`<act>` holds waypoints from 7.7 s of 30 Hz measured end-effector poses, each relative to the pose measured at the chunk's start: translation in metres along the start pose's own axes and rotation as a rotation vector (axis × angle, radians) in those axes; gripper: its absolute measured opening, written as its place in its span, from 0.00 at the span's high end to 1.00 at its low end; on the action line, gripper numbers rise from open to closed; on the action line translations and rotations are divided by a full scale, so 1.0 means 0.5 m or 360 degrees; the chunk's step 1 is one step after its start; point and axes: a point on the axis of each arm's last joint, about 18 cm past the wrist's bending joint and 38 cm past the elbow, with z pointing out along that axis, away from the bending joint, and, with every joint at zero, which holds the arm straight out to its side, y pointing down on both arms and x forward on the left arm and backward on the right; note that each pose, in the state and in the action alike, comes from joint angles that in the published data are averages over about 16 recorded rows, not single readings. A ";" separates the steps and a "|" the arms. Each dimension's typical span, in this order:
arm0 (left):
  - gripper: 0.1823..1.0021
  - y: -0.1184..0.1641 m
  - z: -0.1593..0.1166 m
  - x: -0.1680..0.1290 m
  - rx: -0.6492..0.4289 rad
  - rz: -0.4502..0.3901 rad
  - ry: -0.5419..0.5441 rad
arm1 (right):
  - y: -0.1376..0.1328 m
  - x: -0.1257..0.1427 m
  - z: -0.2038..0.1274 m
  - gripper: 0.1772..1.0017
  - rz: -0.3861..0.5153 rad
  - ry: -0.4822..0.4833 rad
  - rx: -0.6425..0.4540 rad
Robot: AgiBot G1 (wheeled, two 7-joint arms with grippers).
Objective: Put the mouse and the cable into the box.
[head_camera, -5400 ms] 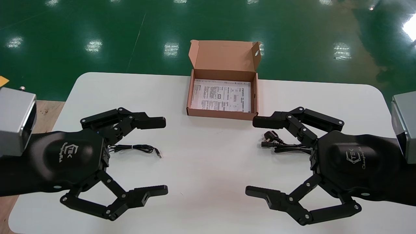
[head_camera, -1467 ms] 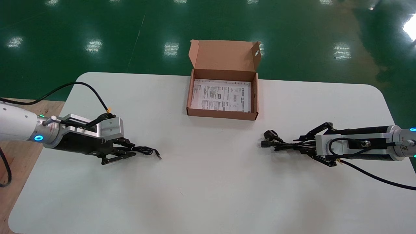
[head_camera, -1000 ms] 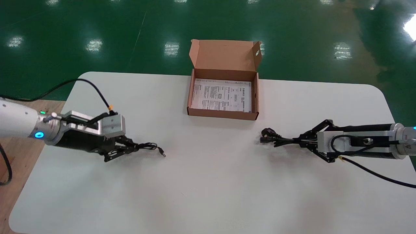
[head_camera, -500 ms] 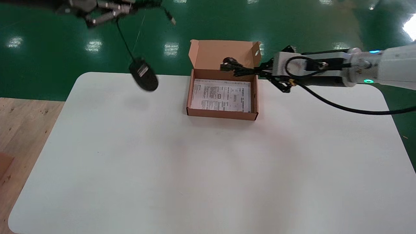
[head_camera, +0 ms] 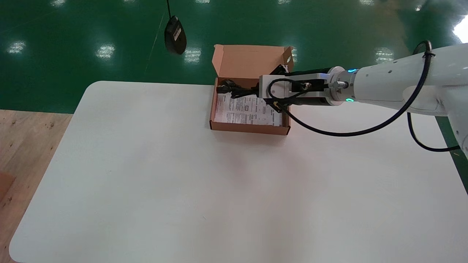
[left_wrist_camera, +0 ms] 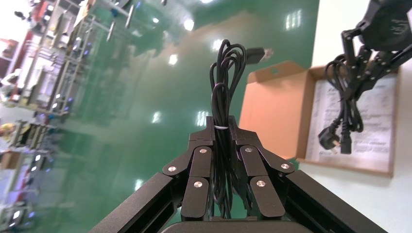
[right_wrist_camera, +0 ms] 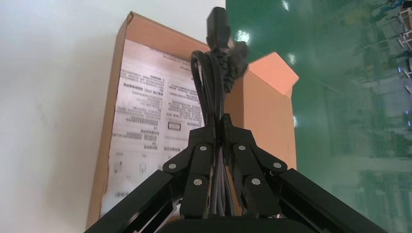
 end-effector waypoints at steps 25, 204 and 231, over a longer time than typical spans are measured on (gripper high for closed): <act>0.95 -0.018 0.027 0.049 -0.0049 0.0005 0.0083 | -0.015 -0.008 0.028 0.90 0.0035 0.0011 0.0009; 0.00 0.089 -0.190 0.541 0.0942 -0.1151 0.0679 | -0.141 -0.244 -0.495 0.00 0.1196 -0.0408 0.1127; 0.00 0.090 -0.190 0.541 0.0942 -0.1152 0.0678 | -0.140 -0.244 -0.495 0.00 0.1196 -0.0407 0.1126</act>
